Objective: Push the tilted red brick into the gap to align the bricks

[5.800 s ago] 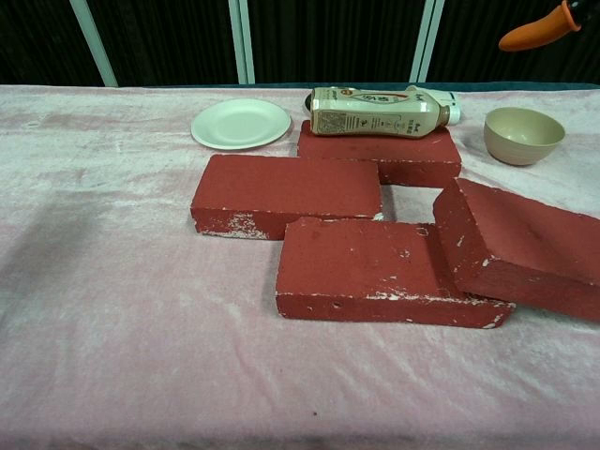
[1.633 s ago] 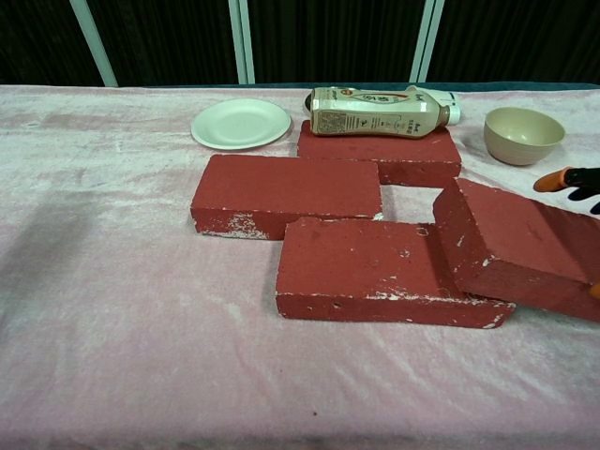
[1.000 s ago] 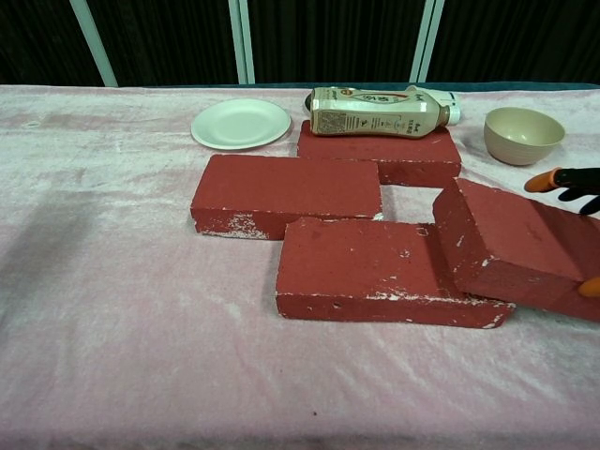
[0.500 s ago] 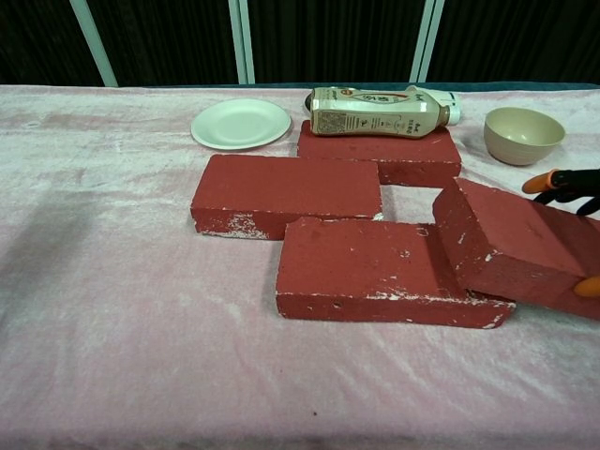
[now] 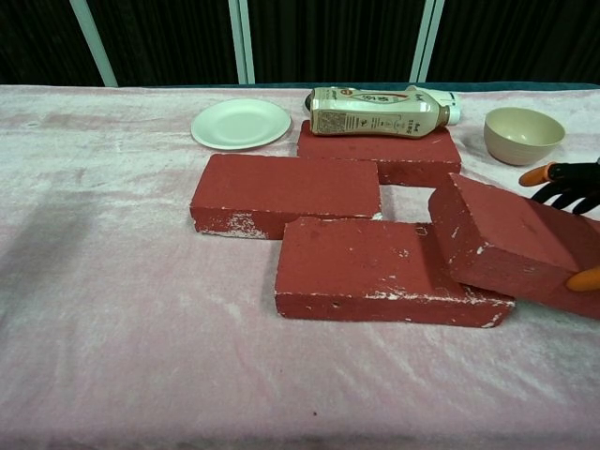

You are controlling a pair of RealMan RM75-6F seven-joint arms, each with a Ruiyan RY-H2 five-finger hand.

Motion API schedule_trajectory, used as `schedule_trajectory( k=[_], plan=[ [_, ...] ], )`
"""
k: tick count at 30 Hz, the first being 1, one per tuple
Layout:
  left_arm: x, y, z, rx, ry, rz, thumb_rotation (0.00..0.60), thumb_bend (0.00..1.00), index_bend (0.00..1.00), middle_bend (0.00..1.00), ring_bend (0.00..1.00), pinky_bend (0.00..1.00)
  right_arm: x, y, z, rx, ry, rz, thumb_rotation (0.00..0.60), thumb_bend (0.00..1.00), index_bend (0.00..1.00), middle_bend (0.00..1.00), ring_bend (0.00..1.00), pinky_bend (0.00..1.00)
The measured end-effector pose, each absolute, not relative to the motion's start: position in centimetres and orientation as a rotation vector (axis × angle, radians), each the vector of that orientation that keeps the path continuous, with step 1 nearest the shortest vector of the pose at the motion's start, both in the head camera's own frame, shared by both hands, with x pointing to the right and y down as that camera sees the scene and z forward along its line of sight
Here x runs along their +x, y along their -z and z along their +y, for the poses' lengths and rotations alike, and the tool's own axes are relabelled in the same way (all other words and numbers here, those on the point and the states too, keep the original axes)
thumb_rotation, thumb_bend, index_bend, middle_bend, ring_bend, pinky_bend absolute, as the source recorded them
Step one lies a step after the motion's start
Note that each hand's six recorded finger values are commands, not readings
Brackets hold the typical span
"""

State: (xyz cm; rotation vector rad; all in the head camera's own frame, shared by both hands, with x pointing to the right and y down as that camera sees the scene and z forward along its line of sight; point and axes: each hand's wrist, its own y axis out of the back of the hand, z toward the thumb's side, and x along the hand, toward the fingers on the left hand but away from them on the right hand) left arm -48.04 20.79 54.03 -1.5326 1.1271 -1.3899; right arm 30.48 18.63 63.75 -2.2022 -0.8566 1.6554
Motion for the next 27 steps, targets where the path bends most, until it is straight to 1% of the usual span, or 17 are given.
schedule_trajectory(
  k=[5,11,17,23,27],
  plan=[
    [-48.0,-54.1,20.8,-1.534,1.390,1.126,0.600,0.74,0.14,0.04,0.00,0.00,30.3,-62.8,18.2,-2.191,-1.630,-0.867,0.600,0.02,0.16,0.31,0.16,0.09],
    [-48.0,-54.0,20.8,-1.534,1.391,1.128,0.600,0.73,0.14,0.04,0.00,0.00,30.3,-61.1,17.3,-2.160,-1.604,-0.872,0.600,0.04,0.16,0.31,0.16,0.09],
    [-48.0,-54.0,20.8,-1.533,1.390,1.131,0.600,0.73,0.14,0.04,0.00,0.00,30.3,-59.8,15.7,-2.089,-1.588,-0.835,0.600,0.04,0.17,0.31,0.16,0.09],
    [-48.1,-54.0,20.8,-1.532,1.391,1.134,0.600,0.73,0.14,0.04,0.00,0.00,30.6,-59.4,13.1,-1.901,-1.604,-0.719,0.600,0.04,0.17,0.31,0.16,0.09],
    [-48.1,-54.0,20.7,-1.532,1.393,1.135,0.600,0.73,0.14,0.04,0.00,0.00,30.6,-59.7,11.0,-1.785,-1.671,-0.680,0.600,0.04,0.17,0.31,0.16,0.09]
  ],
)
